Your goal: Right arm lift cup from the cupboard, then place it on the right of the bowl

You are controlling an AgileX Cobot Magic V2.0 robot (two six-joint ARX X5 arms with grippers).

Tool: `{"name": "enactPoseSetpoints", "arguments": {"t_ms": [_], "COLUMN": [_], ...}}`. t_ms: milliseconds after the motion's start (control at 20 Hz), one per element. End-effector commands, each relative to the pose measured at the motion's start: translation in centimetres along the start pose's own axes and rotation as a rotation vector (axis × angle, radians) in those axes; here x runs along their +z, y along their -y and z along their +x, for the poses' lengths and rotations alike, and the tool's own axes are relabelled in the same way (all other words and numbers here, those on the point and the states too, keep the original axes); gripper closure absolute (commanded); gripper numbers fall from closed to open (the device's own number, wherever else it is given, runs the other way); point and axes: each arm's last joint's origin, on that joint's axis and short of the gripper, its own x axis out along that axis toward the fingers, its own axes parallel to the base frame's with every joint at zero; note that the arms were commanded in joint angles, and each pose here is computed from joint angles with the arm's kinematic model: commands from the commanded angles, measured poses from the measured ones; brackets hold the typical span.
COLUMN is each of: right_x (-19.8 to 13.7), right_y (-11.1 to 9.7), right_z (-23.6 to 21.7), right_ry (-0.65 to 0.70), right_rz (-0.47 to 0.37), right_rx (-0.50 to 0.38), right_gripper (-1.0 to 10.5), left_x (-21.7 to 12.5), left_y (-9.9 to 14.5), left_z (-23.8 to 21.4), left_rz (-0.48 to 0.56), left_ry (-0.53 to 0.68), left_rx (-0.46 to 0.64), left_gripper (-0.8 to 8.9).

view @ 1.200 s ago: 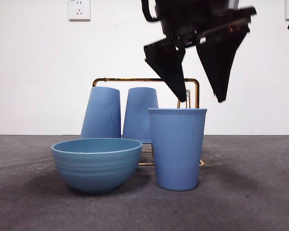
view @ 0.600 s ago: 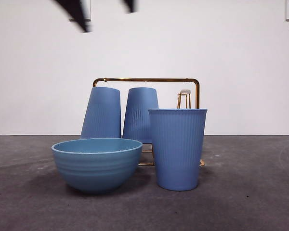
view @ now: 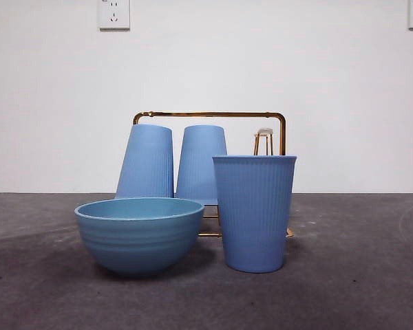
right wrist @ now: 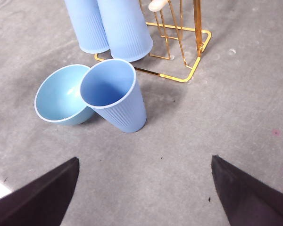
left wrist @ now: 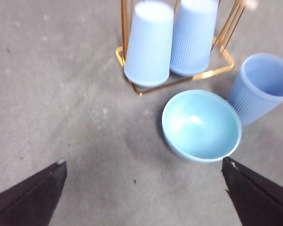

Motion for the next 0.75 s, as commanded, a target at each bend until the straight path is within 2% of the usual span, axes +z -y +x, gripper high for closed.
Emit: {"name": "enactPoseSetpoints", "arguments": {"t_ms": [50, 100, 150, 550, 650, 750], "right_x": [0.3, 0.3, 0.3, 0.3, 0.3, 0.3], "right_y": [-0.2, -0.2, -0.2, -0.2, -0.2, -0.2], "right_z": [-0.3, -0.3, -0.3, -0.3, -0.3, -0.3], "right_ry": [0.015, 0.015, 0.015, 0.015, 0.015, 0.015], "right_rz": [-0.016, -0.016, -0.016, -0.017, -0.016, -0.017], "right_rx": [0.008, 0.008, 0.010, 0.008, 0.008, 0.008], "right_gripper": [8.3, 9.5, 9.2, 9.2, 9.2, 9.2], "left_x": [0.1, 0.0, -0.1, -0.2, -0.6, -1.6], "left_y": [-0.1, -0.1, -0.2, -0.2, -0.5, -1.3], "left_z": [-0.7, -1.0, -1.2, -1.3, -1.9, -1.4], "left_rz": [-0.023, -0.028, -0.028, -0.027, -0.040, -0.099], "left_ry": [0.042, 0.052, 0.052, 0.053, 0.084, 0.169], "left_rx": [-0.010, -0.011, -0.013, -0.014, -0.006, 0.053], "left_gripper": [7.97, 7.78, 7.94, 7.92, 7.92, 7.92]}}
